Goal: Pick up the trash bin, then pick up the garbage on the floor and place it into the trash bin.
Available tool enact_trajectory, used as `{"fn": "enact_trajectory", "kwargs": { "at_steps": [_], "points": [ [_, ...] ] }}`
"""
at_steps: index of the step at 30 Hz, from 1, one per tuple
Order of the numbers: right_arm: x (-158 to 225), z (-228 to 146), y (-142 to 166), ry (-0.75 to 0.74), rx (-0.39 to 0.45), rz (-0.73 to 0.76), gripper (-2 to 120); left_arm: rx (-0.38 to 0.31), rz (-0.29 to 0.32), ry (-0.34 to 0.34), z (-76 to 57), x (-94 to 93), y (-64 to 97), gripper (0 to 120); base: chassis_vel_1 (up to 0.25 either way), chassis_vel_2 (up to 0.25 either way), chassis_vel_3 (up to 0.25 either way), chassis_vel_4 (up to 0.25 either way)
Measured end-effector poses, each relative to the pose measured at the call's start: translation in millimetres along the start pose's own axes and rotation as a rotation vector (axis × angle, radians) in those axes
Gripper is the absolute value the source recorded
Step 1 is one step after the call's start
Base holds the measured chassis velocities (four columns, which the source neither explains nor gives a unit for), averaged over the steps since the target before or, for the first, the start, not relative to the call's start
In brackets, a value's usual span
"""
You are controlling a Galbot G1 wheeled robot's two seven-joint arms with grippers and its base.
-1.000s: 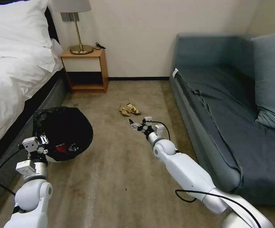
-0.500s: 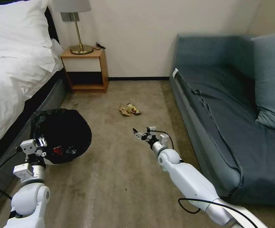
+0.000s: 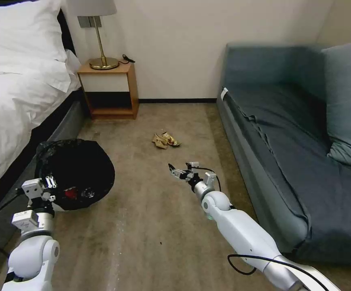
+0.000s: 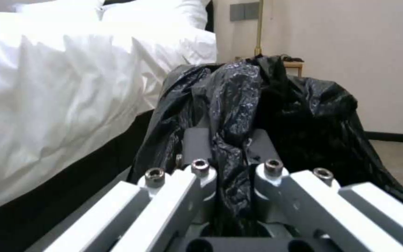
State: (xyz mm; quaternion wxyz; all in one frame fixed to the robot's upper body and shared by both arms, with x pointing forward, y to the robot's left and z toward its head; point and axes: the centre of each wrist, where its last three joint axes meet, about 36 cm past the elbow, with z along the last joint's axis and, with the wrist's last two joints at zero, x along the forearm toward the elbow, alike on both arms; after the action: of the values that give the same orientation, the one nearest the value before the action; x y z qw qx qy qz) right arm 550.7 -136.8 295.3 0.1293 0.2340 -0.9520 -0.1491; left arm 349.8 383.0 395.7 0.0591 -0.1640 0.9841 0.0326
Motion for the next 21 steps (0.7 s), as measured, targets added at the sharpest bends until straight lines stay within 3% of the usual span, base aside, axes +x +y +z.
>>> {"fn": "enact_trajectory", "kwargs": {
  "at_steps": [21],
  "points": [
    [1.0, 11.4, 2.1, 0.009, 0.014, -0.013, 100, 0.01, -0.001, 0.0, -1.1, 9.3, -1.9, 5, -0.073, 0.072, 0.075, -0.07]
  ]
}}
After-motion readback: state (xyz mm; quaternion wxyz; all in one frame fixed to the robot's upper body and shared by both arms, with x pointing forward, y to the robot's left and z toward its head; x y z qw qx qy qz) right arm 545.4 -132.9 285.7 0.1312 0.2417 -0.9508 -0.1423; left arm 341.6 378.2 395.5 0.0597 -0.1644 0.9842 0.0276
